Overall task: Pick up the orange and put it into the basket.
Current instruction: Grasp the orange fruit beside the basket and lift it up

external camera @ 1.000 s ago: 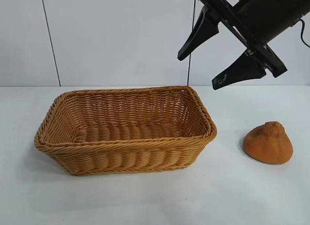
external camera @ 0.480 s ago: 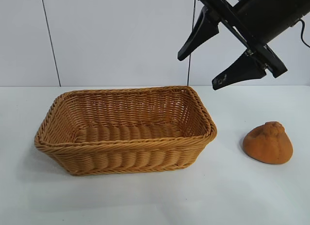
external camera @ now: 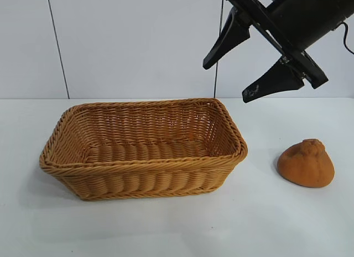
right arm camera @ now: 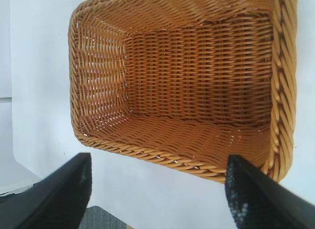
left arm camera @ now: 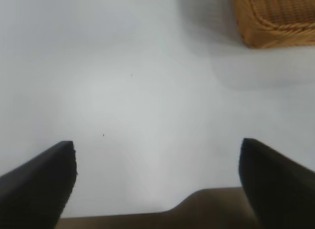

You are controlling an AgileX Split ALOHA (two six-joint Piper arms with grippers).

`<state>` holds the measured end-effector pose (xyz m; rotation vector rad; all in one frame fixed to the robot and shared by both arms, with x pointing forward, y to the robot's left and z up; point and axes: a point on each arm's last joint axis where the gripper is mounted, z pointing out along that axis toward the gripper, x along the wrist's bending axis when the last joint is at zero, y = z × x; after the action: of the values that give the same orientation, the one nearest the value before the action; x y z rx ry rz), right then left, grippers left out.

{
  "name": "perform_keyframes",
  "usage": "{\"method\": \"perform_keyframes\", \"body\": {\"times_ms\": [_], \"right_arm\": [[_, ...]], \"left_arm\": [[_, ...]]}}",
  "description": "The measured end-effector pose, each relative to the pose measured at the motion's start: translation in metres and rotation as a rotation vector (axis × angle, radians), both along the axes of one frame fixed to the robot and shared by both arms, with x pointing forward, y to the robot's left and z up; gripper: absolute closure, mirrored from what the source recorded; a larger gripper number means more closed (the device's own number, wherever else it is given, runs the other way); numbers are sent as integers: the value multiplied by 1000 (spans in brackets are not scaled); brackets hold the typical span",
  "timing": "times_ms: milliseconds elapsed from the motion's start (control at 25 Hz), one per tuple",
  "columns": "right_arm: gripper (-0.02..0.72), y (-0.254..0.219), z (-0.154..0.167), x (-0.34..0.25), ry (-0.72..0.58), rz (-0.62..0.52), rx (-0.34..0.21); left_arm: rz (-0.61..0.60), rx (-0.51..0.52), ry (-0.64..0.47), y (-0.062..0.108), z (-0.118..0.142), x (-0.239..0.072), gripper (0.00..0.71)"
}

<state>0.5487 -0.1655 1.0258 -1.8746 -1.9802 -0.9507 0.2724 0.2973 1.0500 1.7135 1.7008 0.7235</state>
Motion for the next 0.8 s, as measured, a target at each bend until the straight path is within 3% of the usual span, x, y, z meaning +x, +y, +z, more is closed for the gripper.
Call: {"method": "perform_keyframes", "body": {"times_ms": [280, 520, 640, 800], "right_arm": [[186, -1, -1, -1, 10, 13, -20], [186, -12, -9, -3, 38, 3, -167], [186, -18, -12, -3, 49, -10, -234], [186, -23, -14, -4, 64, -14, -282]], "left_arm": [[0, 0, -120, 0, 3, -18, 72], [0, 0, -244, 0, 3, -38, 72], [0, 1, -253, 0, 3, -40, 72], [0, 1, -252, 0, 2, -40, 72]]}}
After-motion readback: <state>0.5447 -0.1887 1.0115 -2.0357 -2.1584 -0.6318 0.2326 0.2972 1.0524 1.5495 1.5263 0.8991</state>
